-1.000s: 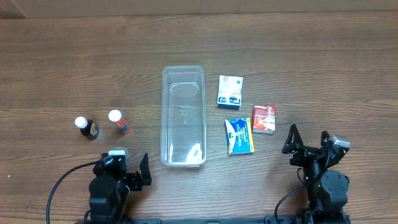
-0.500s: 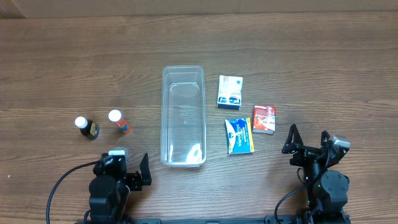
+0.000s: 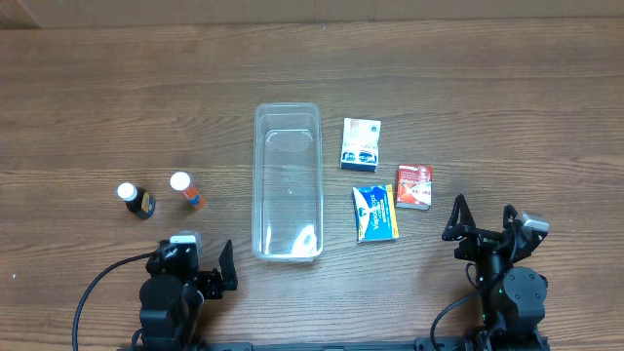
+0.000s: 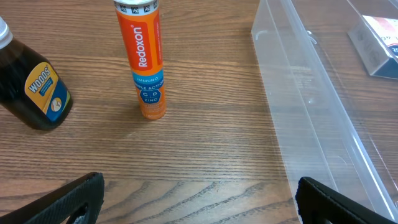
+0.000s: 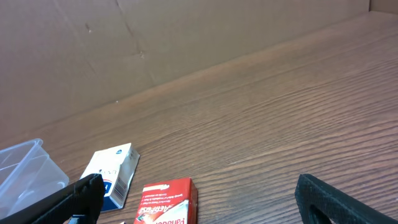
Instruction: Pack container
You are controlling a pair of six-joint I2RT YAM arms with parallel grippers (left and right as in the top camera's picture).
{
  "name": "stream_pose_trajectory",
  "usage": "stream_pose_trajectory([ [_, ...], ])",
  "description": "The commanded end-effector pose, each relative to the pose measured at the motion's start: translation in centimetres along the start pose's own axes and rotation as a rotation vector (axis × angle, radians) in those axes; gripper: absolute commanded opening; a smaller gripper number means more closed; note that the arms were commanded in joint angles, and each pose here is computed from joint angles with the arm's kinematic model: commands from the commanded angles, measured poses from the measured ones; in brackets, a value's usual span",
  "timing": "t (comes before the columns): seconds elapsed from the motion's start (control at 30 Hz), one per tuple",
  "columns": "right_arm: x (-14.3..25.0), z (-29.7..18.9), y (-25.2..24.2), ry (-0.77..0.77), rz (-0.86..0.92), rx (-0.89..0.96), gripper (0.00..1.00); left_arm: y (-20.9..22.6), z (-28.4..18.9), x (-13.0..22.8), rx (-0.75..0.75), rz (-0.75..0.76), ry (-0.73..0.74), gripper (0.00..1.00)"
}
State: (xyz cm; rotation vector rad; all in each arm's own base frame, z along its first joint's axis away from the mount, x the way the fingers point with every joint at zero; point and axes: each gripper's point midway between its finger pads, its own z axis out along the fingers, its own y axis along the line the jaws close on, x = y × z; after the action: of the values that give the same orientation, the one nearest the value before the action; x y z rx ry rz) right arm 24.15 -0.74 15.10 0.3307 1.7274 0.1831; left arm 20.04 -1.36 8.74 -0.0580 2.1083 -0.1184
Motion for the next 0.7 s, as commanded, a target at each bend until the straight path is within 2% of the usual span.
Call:
stream_pose_trajectory([
  [0.0,-0.1,0.0,0.0,-0.011,-0.002,-0.002,1.00,0.3,0.0,-0.1,-0.015,0.005,-0.006,1.00],
  [0.57,-0.1,0.0,0.0,-0.011,-0.001,-0.002,1.00,0.3,0.0,0.0,-0.015,0.005,-0.006,1.00],
  [0.67,-0.7,-0.2,2.7,-0.018,0.060,-0.157,1.00,0.3,0.0,0.0,-0.015,0.005,-0.006,1.00],
])
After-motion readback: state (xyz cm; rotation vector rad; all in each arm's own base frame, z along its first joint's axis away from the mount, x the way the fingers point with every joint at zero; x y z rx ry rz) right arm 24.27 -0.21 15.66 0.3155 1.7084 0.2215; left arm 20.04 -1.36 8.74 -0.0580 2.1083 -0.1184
